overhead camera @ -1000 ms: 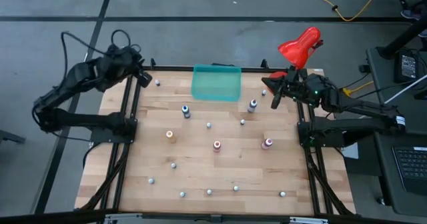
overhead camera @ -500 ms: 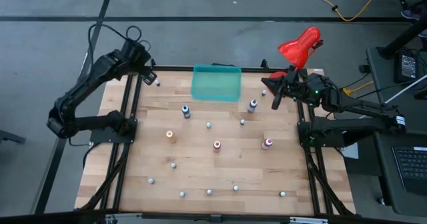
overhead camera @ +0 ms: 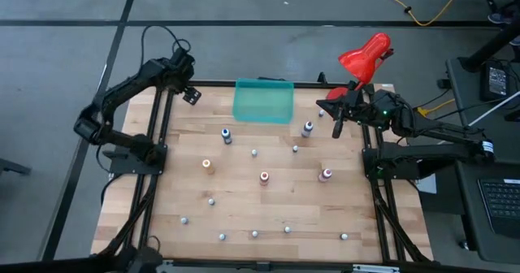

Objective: Pick & Place food coloring
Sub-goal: Put the top left black food coloring bottle into the bin

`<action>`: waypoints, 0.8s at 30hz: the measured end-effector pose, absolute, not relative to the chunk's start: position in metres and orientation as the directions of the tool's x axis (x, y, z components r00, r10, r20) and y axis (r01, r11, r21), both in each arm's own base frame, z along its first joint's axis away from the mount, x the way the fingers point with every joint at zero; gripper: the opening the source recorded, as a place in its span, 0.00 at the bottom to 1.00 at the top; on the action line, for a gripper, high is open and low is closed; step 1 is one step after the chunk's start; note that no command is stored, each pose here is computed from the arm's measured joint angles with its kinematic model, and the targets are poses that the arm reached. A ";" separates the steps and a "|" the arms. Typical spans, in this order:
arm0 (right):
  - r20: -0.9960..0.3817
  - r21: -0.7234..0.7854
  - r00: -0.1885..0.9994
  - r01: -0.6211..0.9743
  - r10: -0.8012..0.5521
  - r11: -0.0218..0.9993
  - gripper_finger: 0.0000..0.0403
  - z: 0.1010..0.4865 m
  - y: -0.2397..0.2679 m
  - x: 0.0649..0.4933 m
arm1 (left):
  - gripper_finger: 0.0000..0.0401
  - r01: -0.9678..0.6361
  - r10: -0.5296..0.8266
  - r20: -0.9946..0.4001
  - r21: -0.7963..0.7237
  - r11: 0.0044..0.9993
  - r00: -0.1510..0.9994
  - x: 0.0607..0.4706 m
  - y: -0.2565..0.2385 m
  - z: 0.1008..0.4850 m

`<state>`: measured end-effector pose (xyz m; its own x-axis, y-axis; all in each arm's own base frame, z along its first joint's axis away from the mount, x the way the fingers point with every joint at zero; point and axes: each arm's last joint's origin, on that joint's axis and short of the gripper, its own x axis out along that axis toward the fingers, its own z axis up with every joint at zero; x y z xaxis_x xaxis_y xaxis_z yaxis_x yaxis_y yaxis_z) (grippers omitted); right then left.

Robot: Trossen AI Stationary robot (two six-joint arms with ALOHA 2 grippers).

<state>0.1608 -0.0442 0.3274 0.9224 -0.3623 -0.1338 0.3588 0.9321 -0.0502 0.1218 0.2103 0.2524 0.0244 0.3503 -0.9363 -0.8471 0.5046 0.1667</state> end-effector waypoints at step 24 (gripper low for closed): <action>-0.191 -0.026 0.912 0.365 -0.363 0.931 0.03 0.322 -0.044 0.160 | 0.69 -0.804 0.283 -0.959 0.176 0.568 -0.010 0.134 0.234 0.219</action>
